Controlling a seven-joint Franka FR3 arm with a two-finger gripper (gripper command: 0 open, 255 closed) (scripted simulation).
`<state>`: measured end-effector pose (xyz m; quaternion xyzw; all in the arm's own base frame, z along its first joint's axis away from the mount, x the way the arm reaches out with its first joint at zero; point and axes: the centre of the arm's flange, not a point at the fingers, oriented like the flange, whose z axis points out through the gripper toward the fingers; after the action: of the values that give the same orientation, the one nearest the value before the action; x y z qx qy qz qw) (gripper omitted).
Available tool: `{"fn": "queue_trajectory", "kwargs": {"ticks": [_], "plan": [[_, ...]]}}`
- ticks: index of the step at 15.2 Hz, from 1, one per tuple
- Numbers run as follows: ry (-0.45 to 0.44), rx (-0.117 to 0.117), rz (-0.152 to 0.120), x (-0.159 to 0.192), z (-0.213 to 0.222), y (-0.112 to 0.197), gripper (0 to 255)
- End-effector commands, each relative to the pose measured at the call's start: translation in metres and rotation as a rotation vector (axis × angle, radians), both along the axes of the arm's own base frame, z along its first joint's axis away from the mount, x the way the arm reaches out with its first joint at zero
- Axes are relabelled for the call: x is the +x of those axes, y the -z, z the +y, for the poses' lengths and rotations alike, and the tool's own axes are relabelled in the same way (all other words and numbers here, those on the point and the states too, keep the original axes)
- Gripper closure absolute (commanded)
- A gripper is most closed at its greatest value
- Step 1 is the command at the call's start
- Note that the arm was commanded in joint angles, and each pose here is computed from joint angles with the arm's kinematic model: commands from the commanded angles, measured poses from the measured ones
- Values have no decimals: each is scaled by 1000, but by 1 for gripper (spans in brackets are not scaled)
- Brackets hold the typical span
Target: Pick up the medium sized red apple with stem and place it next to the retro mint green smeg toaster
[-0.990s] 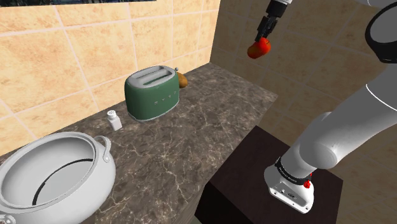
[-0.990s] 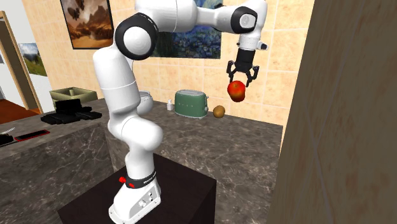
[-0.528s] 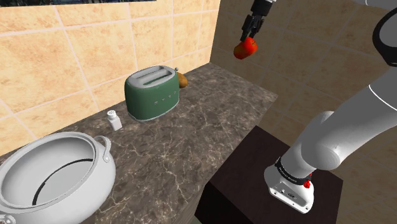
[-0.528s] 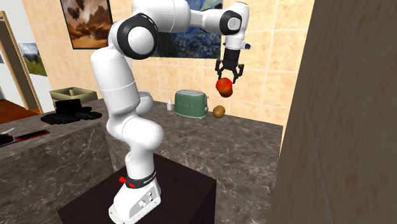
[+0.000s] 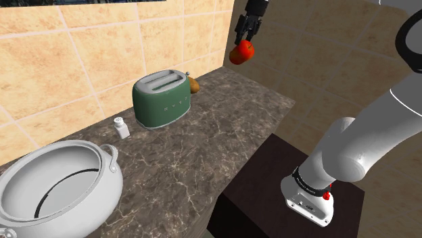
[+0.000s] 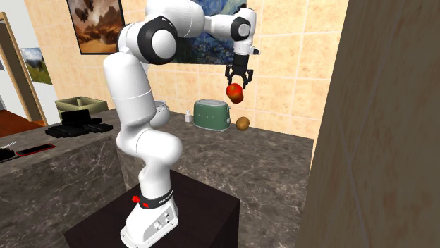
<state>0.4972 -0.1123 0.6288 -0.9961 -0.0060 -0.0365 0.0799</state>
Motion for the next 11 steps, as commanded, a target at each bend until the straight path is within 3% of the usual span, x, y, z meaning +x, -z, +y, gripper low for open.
{"fn": "queue_trajectory", "kwargs": {"ticks": [1,3,11], "plan": [[1,0,0,11,24,1,255],[1,0,0,25,55,1,255],[1,0,0,25,55,43,255]]}}
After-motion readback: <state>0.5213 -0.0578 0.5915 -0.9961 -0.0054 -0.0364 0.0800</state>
